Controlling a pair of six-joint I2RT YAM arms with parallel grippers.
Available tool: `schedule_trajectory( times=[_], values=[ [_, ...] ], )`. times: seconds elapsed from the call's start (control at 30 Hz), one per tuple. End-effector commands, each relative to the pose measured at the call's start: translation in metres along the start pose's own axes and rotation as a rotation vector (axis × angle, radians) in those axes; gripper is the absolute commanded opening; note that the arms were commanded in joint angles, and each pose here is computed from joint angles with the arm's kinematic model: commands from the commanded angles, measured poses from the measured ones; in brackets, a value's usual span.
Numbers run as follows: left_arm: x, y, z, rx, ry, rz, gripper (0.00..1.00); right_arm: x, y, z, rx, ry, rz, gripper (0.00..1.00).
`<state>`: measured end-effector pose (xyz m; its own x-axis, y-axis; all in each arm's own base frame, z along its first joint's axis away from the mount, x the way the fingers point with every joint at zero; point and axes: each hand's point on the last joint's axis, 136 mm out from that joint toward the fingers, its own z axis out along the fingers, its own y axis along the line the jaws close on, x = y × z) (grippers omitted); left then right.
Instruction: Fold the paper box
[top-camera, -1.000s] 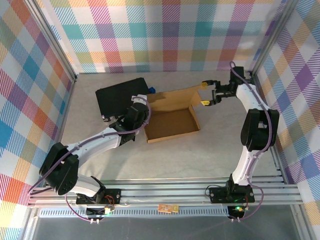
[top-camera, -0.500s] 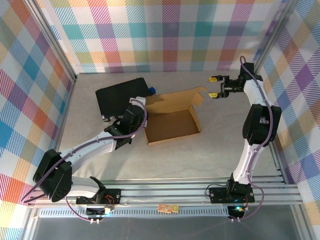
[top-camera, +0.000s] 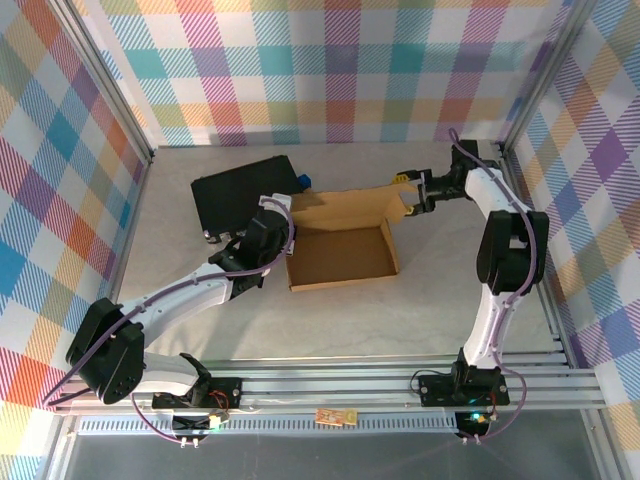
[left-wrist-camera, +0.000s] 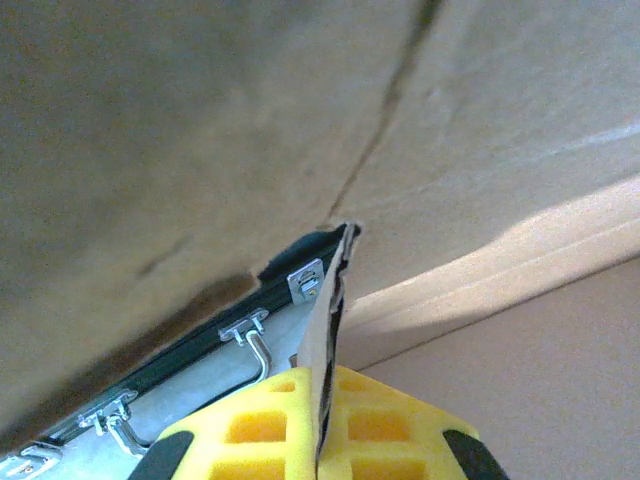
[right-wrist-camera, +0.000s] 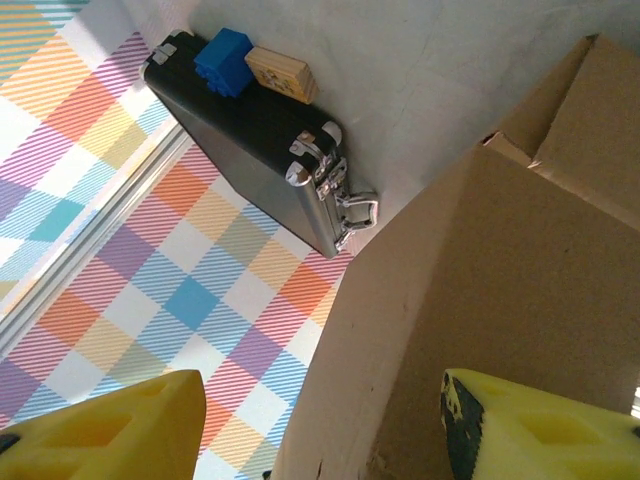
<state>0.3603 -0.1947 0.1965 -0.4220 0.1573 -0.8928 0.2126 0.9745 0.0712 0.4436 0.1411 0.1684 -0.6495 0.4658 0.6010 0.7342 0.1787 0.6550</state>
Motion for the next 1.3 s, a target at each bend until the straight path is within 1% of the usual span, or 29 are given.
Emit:
schedule_trajectory(
  times=[0.0, 0.2, 0.4, 0.63, 0.9, 1.1, 1.27],
  values=[
    [-0.008, -0.002, 0.004, 0.01, -0.023, -0.015, 0.0, 0.026, 0.013, -0.008, -0.037, 0.032, -0.021, 0.63],
    [-0.012, -0.006, 0.008, 0.016, -0.026, -0.019, 0.0, 0.04, -0.001, 0.004, -0.025, 0.076, 0.021, 0.62],
    [-0.014, -0.004, 0.01, 0.001, -0.034, -0.033, 0.0, 0.053, -0.02, 0.001, 0.0, 0.075, 0.06, 0.63],
    [-0.016, -0.008, 0.014, 0.01, -0.039, -0.051, 0.0, 0.06, -0.028, 0.004, 0.002, 0.107, 0.109, 0.62],
    [-0.02, -0.01, 0.016, 0.015, -0.055, -0.083, 0.0, 0.067, -0.044, 0.01, 0.016, 0.141, 0.2, 0.68],
    [-0.016, -0.015, 0.017, 0.023, -0.052, -0.098, 0.0, 0.071, -0.047, 0.02, 0.028, 0.159, 0.249, 0.72],
    [-0.015, -0.015, 0.017, 0.021, -0.055, -0.116, 0.0, 0.073, -0.046, 0.026, 0.038, 0.169, 0.27, 0.72]
  ],
)
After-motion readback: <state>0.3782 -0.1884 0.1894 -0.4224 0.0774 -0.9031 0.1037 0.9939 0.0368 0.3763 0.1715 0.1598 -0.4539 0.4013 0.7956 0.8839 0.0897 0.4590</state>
